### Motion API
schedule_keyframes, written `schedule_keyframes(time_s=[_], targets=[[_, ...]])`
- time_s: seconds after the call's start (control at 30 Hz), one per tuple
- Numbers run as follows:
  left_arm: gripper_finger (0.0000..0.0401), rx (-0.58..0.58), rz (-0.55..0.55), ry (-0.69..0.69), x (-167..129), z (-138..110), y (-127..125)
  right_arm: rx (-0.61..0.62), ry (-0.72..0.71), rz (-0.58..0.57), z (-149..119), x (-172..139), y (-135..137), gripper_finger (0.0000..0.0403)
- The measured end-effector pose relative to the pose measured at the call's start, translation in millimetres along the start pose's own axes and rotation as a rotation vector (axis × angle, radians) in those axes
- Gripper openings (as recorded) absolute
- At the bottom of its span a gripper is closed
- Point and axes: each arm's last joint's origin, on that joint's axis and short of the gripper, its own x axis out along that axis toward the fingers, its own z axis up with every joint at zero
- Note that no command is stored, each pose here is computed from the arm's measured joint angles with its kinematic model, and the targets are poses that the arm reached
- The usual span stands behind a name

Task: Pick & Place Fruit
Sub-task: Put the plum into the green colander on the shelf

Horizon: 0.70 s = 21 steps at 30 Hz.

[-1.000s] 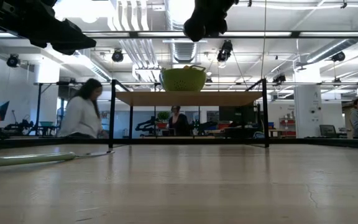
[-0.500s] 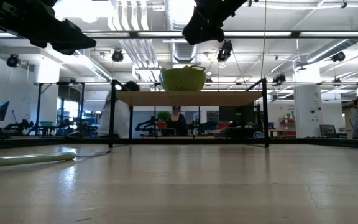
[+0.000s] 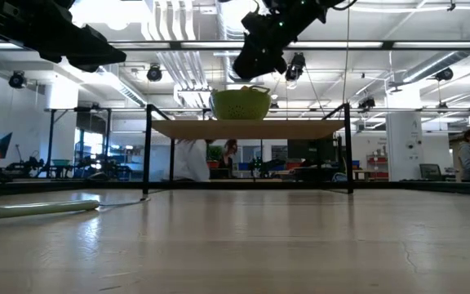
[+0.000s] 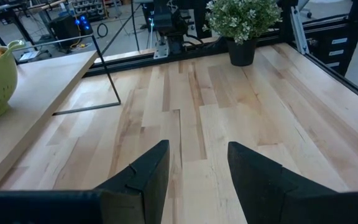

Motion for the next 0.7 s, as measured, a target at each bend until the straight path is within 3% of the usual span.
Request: schedule_keyframes(time_s=[0.33, 0.7], targets=[[0.017, 0.0, 0.0, 0.0, 0.0, 0.0, 0.0, -0.001, 0.042, -0.009, -7.3, 20.0, -4.0, 0.0251], [0.017, 0.0, 0.0, 0.0, 0.0, 0.0, 0.0, 0.009, 0.036, -0.052, -6.7, 19.4, -9.9, 0.03]])
